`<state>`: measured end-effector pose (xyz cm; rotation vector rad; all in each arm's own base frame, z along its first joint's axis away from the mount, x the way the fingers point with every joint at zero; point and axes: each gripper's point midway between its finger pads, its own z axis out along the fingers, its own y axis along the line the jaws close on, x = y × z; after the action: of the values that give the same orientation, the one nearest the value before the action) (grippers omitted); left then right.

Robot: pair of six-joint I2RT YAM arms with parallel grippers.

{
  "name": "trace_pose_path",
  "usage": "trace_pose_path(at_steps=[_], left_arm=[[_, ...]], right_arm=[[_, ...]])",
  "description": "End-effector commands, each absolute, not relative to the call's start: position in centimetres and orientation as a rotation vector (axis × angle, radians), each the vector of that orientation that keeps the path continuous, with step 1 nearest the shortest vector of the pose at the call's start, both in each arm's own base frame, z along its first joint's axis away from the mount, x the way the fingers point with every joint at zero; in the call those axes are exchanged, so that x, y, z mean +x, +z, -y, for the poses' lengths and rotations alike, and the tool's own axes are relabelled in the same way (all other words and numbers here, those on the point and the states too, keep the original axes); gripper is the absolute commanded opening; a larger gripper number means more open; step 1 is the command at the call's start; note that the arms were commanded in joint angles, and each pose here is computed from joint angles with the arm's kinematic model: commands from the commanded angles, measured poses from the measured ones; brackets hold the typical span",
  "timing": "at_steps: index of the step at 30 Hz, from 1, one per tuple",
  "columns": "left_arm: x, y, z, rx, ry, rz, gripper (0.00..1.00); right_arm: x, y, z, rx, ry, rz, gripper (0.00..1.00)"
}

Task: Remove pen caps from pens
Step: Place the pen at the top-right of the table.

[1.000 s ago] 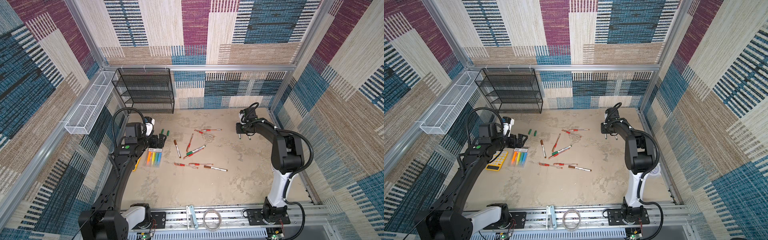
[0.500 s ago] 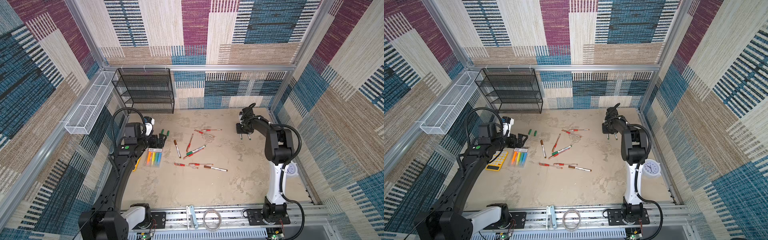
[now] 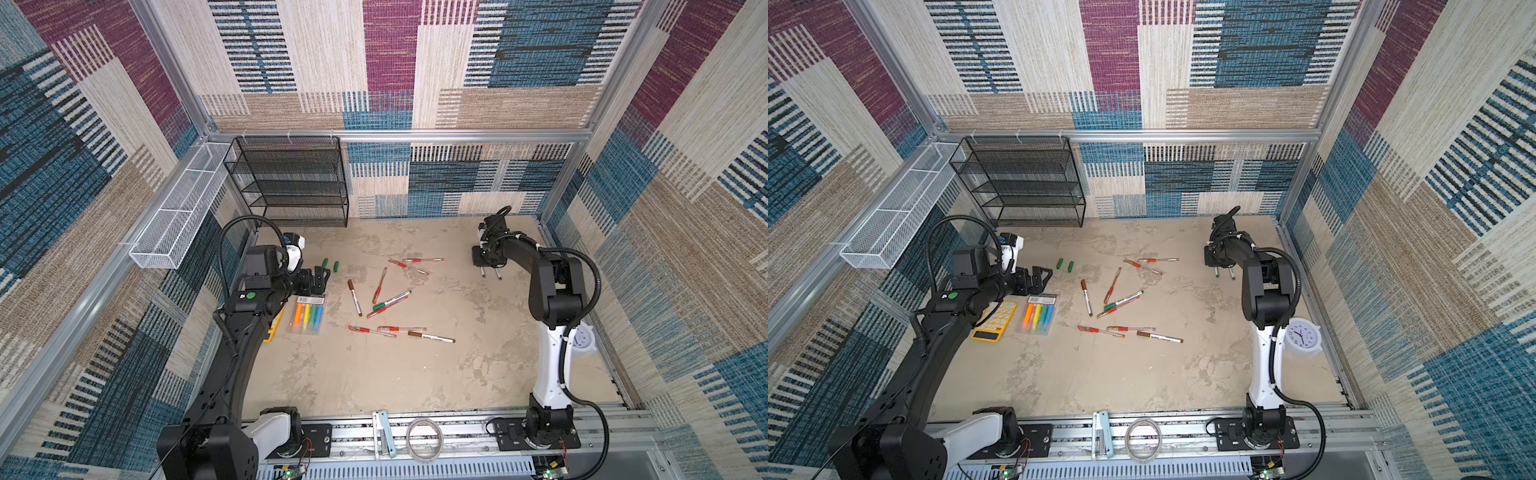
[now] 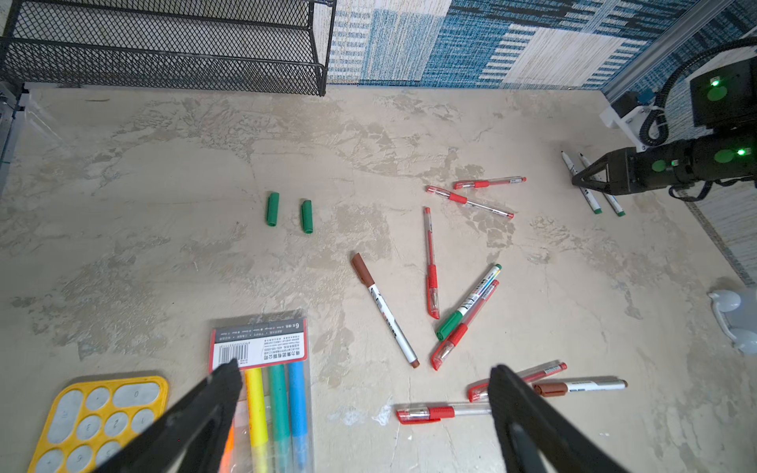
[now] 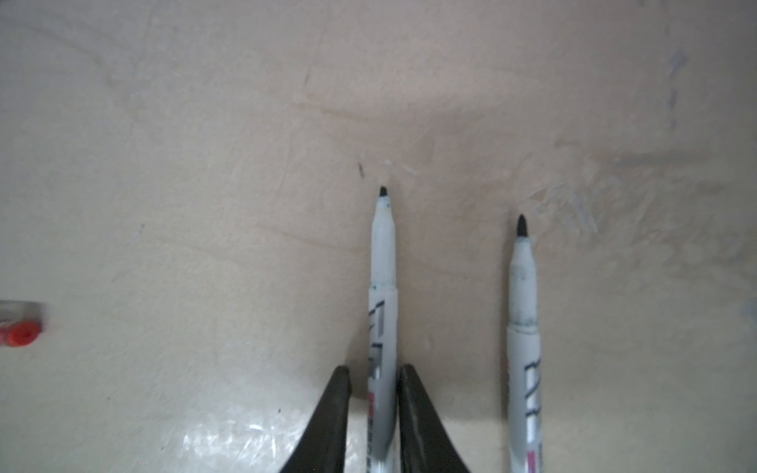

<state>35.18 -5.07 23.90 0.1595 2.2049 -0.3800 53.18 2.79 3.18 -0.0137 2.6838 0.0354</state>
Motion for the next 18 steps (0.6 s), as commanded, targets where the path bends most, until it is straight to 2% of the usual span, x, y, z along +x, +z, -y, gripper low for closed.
trace_pose_path(at_steps=[1, 12, 18], left_arm=[[35.3, 24.6, 5.2, 0.148, -0.407, -2.182, 0.98], [35.5, 24.4, 4.9, 0.146, -0.394, -2.178, 0.98], [35.5, 24.4, 4.8, 0.141, -0.393, -2.182, 0.98]], right_arm=[[52.6, 4.0, -3.2, -0.011, 0.075, -2.695, 0.28], [52.1, 10.9, -3.7, 0.005, 0.129, -2.565, 0.35], [49.4, 14.2, -6.8, -0.045, 0.355, -2.48, 0.38]])
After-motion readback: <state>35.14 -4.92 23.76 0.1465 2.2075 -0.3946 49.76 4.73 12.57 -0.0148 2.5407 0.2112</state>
